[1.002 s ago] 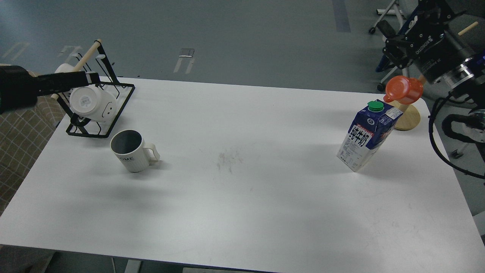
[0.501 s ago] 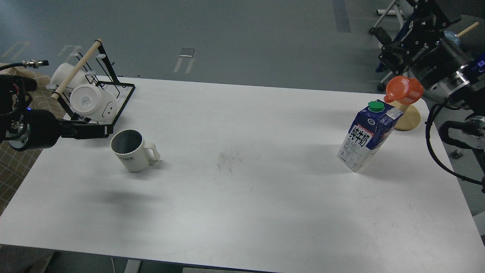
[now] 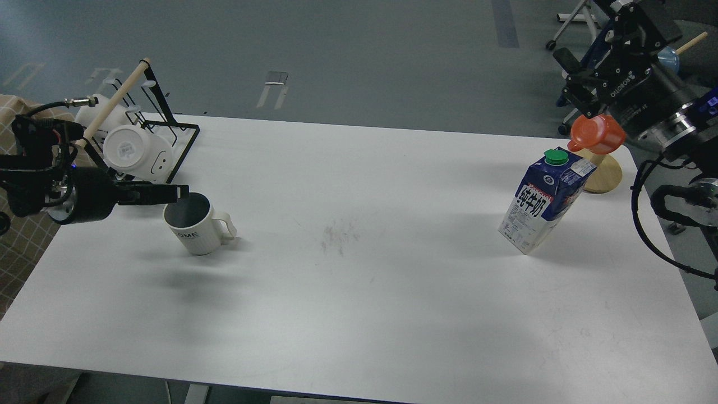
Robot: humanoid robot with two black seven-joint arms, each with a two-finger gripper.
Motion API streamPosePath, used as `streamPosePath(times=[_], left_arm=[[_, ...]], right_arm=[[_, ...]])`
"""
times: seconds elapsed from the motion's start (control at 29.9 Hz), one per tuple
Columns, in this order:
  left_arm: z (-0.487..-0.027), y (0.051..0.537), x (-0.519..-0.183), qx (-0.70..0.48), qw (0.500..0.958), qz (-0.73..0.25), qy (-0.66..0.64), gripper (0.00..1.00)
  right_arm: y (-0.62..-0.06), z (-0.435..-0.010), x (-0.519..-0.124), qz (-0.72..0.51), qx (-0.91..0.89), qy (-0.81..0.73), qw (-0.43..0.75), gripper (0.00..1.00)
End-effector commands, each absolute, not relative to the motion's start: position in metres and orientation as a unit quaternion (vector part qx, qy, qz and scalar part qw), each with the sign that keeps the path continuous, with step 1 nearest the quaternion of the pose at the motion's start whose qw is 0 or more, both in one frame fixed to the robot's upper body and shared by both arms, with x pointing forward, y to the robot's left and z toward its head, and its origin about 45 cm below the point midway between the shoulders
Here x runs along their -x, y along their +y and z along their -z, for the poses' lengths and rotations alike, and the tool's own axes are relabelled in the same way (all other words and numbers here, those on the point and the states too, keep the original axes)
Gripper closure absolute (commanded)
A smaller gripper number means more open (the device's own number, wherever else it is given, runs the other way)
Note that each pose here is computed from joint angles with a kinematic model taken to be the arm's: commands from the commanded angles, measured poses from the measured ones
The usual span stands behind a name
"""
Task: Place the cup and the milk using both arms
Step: 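Lower the left gripper toward the white mug's rim, then grasp the white mug by its rim with the left gripper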
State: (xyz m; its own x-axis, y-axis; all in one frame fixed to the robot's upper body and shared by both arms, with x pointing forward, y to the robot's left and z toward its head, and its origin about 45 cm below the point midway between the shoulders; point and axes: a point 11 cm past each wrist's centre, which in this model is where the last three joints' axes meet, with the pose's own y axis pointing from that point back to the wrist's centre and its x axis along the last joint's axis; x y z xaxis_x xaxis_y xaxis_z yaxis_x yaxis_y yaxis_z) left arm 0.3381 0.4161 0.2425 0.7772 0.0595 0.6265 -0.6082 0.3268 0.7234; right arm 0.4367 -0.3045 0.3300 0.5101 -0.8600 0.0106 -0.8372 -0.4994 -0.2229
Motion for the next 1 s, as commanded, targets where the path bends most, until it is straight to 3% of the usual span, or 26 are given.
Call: streamPosePath(times=[0.0,0.97], left_arm=[[-0.234,0.410,-0.341,-0.533,0.779,-0.216,-0.250,0.01],[-0.199,0.423,-0.334,-0.549,0.779,-0.220,-0.209,0.02]], right_arm=[[-0.307,-0.331,-0.436,0.062,0.863,0.492,0.092,0.00],[-0.310,-0.321,-0.432,0.053,0.862,0.496,0.089,0.00]])
